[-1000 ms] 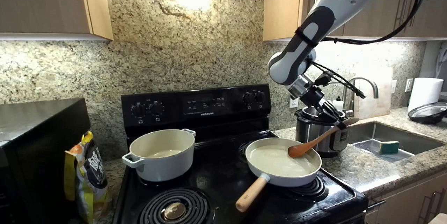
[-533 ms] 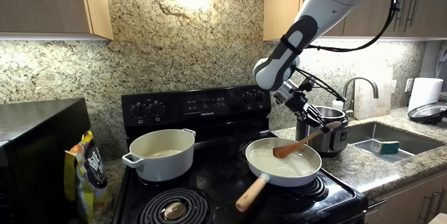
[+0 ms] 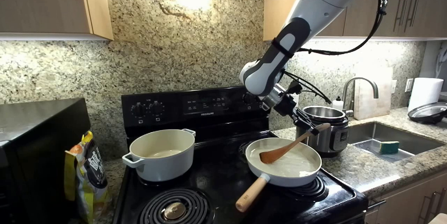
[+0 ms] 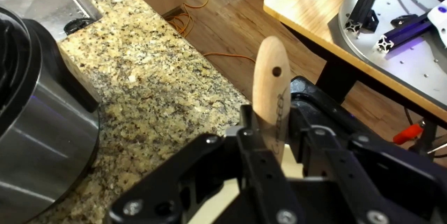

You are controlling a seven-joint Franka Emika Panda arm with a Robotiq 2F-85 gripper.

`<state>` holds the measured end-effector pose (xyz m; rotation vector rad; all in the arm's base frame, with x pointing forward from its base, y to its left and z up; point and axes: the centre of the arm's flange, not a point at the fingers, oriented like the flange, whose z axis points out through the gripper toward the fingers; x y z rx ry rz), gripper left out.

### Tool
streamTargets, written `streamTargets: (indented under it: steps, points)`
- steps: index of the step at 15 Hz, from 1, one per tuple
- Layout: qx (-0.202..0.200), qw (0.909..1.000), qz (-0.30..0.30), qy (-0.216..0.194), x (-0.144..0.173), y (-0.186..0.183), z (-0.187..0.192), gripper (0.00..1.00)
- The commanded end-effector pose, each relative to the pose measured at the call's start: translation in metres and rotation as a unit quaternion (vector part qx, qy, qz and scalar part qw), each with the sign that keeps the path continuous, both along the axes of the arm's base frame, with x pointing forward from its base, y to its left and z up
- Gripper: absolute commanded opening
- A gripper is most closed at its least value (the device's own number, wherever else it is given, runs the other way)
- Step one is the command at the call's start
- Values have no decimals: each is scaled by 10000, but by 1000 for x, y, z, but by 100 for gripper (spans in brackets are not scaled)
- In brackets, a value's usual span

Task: Use the wooden spoon to stir the water in the white pan

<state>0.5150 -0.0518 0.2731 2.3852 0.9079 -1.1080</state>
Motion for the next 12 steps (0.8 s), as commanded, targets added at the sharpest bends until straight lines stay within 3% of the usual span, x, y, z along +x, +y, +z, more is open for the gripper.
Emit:
streamTargets:
  steps: [1, 5, 12]
  points:
    - [29, 9968, 695, 389, -20, 15, -1, 7]
    - [37, 9929, 981, 669, -42, 18, -10, 7]
    - [148, 9965, 467, 680, -72, -27, 0, 7]
